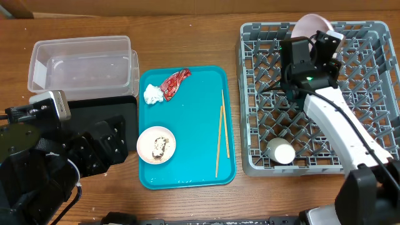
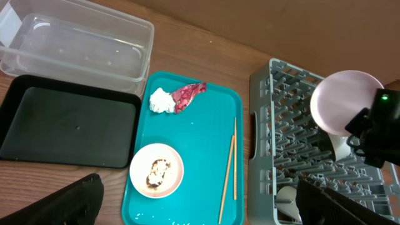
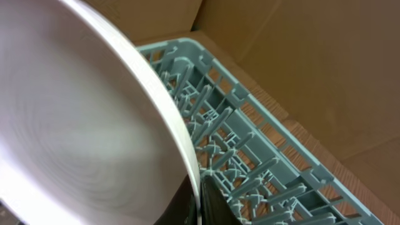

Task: Sort waste into correct bins and load items into the dishwasher
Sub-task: 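Stand the pink plate upright in the rack's back slots, then move the right gripper back to the wooden chopsticks on the tray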

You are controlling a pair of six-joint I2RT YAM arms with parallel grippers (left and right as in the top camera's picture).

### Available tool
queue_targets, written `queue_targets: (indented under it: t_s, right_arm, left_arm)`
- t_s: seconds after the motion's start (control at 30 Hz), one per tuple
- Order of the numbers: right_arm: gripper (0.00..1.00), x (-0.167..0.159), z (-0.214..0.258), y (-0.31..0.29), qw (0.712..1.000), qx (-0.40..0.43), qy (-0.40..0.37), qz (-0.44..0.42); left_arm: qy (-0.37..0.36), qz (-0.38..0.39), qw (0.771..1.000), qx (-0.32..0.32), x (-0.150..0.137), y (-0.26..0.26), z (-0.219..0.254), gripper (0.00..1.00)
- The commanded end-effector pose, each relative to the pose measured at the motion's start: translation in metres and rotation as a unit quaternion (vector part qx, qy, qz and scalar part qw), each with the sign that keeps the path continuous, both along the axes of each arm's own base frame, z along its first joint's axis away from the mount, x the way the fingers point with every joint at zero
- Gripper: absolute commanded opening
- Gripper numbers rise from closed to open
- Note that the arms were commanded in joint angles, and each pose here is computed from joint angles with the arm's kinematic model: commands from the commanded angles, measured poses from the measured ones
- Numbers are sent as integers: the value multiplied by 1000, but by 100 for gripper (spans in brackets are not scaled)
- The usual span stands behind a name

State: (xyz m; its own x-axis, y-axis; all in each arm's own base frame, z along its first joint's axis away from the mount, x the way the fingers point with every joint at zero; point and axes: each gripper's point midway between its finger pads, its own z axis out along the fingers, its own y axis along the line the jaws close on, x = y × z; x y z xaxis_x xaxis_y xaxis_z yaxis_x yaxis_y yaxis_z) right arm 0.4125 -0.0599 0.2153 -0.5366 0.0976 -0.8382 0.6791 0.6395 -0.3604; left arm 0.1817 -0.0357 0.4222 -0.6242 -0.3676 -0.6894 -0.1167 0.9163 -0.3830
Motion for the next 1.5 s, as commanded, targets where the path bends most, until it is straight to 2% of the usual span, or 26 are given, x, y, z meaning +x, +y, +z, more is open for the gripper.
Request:
queue_targets:
  t_s: [0.0, 0.3, 0.53, 0.6, 0.63, 0.67, 0.77, 0.93, 1.03, 1.13, 1.2, 1.27, 1.33, 1.4, 1.47]
  right_arm:
    - [4, 3, -11, -1, 1000, -2, 19, 1]
    - [4, 2, -13, -4, 999, -19, 27, -8]
    - [5, -2, -24, 15, 997, -14, 68, 28]
    - [39, -2, -24, 23, 997, -17, 71, 37]
    - [67, -3, -23, 25, 996, -23, 73, 38]
    - [74, -5, -20, 27, 996, -33, 73, 37]
    - [78, -9, -7, 37, 996, -53, 60, 42]
    - [78, -17, 22, 63, 996, -45, 20, 77]
    - [78, -25, 33, 97, 989, -1, 10, 145]
    - [73, -39, 18, 161, 952, 103, 54, 283]
    - [66, -60, -1, 213, 899, 192, 105, 378]
    - [56, -82, -16, 247, 852, 252, 152, 433]
    - [49, -101, -32, 270, 813, 292, 199, 463]
    - [48, -121, -55, 287, 781, 316, 255, 475]
    - [47, -136, -79, 293, 768, 311, 308, 468]
  left_arm:
    - [-4, -2, 1000, 2, 0, 0, 2, 100]
    - [-4, -2, 1000, 2, 0, 0, 2, 100]
    - [-4, -2, 1000, 2, 0, 0, 2, 100]
    - [-4, -2, 1000, 2, 0, 0, 2, 100]
    - [-4, -2, 1000, 3, 0, 0, 2, 100]
    - [-4, -2, 1000, 2, 0, 0, 2, 100]
    - [-4, -2, 1000, 3, 0, 0, 2, 100]
    - [-4, -2, 1000, 2, 0, 0, 2, 100]
    - [-4, -2, 1000, 2, 0, 0, 2, 100]
    - [-4, -2, 1000, 2, 0, 0, 2, 100]
    - [-4, -2, 1000, 2, 0, 0, 2, 100]
    - [-4, -2, 1000, 2, 0, 0, 2, 100]
    - [-4, -2, 1000, 2, 0, 0, 2, 100]
    - [-4, -2, 1000, 2, 0, 0, 2, 100]
    - [-4, -2, 1000, 2, 0, 0, 2, 100]
